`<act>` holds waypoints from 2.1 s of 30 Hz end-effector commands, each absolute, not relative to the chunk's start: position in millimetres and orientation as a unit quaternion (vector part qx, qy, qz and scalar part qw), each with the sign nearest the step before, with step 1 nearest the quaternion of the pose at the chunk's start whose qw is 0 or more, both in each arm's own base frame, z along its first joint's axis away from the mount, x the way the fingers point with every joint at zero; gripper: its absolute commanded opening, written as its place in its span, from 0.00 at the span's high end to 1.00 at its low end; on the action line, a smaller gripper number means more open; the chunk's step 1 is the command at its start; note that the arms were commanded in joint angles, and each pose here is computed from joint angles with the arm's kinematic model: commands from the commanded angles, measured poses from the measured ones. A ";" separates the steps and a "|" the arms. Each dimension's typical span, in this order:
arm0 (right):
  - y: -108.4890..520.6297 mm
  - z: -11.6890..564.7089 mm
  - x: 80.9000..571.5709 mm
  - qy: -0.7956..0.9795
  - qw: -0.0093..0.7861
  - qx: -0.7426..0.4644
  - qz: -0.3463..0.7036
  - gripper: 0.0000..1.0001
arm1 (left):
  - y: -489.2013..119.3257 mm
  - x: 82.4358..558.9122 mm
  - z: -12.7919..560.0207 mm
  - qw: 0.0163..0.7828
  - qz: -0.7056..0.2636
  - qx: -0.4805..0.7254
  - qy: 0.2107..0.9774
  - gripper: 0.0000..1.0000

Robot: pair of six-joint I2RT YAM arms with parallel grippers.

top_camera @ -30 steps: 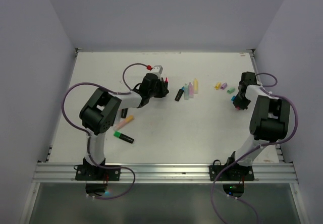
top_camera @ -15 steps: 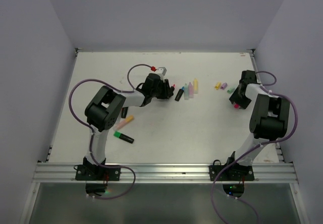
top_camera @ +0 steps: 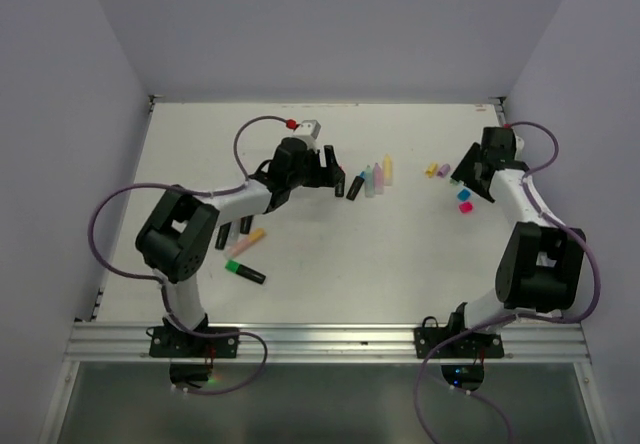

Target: Open the pen caps

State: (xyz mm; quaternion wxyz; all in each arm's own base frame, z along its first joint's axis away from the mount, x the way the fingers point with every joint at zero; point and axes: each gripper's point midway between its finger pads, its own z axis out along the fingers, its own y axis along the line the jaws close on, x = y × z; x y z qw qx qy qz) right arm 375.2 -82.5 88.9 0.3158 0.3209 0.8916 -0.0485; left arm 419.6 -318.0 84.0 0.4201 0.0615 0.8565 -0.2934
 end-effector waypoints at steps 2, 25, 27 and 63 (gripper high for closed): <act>-29.8 133.8 376.8 0.898 0.359 0.251 -0.029 0.29 | -273.2 415.4 144.0 0.488 -0.234 0.033 0.841 0.16; 170.5 142.7 334.6 0.922 0.348 -0.012 0.170 0.30 | -114.1 325.1 68.8 0.408 -0.008 -0.092 0.908 0.07; 171.0 147.4 334.4 0.919 0.354 -0.013 0.176 0.30 | -114.5 325.3 64.6 0.406 -0.011 -0.095 0.909 0.07; 173.9 149.5 336.6 0.911 0.368 -0.013 0.185 0.30 | -119.5 327.6 3.6 0.336 0.002 -0.110 0.935 0.56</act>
